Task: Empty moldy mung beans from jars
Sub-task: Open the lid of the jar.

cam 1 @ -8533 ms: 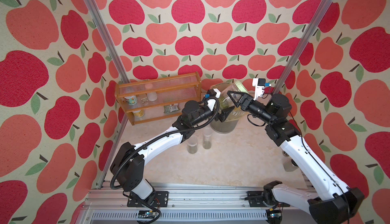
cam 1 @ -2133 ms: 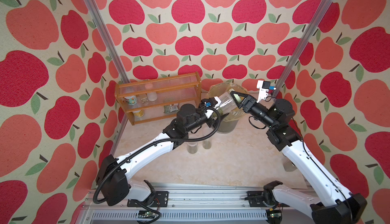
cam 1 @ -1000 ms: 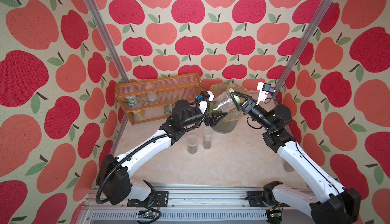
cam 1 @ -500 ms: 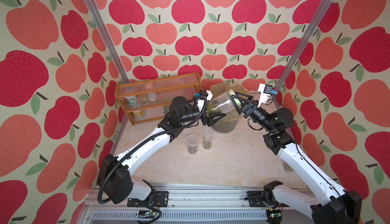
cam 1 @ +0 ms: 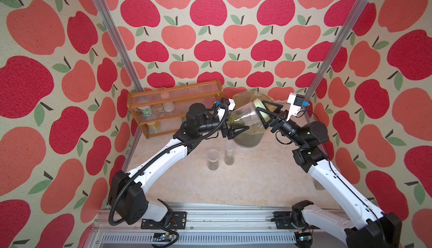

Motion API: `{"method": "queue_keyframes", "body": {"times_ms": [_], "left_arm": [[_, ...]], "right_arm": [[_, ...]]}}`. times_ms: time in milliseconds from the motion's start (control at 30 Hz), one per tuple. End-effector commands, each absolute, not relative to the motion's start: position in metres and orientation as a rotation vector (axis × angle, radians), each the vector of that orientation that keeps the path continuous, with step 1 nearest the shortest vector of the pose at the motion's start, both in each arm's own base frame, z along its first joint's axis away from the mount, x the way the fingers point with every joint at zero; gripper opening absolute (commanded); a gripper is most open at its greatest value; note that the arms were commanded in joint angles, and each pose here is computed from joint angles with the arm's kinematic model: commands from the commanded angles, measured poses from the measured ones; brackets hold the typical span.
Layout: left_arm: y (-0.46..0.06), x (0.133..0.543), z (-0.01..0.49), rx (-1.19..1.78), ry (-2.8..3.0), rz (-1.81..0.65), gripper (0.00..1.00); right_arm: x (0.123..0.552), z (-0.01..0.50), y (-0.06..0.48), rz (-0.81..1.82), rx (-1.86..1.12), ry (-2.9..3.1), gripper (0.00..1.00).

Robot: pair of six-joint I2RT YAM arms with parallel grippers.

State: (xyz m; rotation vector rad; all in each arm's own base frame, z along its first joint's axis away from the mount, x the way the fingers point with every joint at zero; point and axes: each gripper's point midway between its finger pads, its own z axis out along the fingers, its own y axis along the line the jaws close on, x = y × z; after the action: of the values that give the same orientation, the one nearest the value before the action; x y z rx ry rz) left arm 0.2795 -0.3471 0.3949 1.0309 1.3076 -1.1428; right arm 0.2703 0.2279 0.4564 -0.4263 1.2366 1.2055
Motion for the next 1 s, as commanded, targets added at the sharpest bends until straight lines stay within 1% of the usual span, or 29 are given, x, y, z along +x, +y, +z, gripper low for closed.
{"method": "queue_keyframes", "body": {"times_ms": [0, 467, 967], "left_arm": [[-0.332, 0.288, 0.445, 0.965, 1.187, -1.082, 0.28], [-0.327, 0.285, 0.444, 0.963, 1.184, -1.059, 0.28], [-0.330, 0.274, 0.449, 1.030, 1.145, -1.087, 0.27]], "right_arm": [[0.252, 0.467, 0.229, 1.190, -0.531, 1.153, 0.77], [0.258, 0.473, 0.224, 1.173, -0.486, 1.166, 0.77], [0.251, 0.480, 0.227, 1.173, -0.609, 1.130, 0.76]]}}
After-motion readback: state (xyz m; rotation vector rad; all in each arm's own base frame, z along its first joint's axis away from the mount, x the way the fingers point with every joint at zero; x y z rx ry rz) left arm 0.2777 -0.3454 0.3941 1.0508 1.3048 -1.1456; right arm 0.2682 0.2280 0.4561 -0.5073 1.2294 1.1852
